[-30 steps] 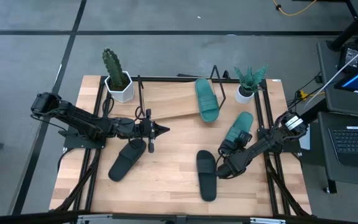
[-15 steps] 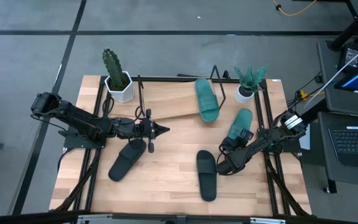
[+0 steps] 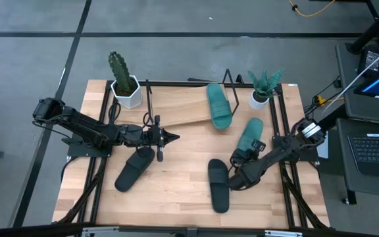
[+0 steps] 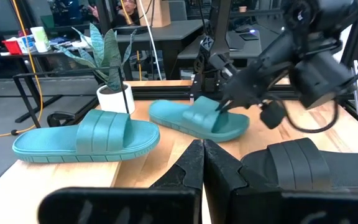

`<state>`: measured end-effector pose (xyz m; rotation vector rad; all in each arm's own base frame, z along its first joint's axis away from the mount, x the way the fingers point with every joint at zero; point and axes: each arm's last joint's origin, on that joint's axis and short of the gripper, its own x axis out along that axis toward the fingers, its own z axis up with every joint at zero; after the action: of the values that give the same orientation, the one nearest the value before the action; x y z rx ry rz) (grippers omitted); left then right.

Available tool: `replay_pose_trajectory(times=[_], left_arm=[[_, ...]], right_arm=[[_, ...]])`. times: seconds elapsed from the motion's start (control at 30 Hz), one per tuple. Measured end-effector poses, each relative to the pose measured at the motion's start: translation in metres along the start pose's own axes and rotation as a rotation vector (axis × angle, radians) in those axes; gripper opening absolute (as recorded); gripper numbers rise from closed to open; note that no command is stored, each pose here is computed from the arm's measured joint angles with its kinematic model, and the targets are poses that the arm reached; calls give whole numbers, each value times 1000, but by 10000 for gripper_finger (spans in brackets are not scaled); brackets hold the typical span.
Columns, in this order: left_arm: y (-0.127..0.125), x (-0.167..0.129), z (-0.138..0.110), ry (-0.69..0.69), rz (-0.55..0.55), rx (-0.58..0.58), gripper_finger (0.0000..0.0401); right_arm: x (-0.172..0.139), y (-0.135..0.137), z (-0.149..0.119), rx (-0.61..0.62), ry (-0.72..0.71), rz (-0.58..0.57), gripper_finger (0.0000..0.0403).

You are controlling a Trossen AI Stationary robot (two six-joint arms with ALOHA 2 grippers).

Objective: Pick and place slides into the shelf
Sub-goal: Put the green slide on the shelf

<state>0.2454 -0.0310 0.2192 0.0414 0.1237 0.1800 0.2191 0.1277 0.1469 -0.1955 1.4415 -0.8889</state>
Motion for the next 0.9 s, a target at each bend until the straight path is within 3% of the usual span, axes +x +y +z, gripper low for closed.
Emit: replay_pose_trajectory(times=[0.13, 0.43, 0.9], left_arm=[[0, 0, 0, 0, 1, 0, 0], [0, 0, 0, 0, 1, 0, 0], [-3, -1, 0, 0, -15, 2, 0]], right_arm=[[-17, 4, -1, -5, -47, 24, 6], [-51, -9, -8, 42, -75, -71, 6], [-59, -8, -6, 52, -205, -71, 6]])
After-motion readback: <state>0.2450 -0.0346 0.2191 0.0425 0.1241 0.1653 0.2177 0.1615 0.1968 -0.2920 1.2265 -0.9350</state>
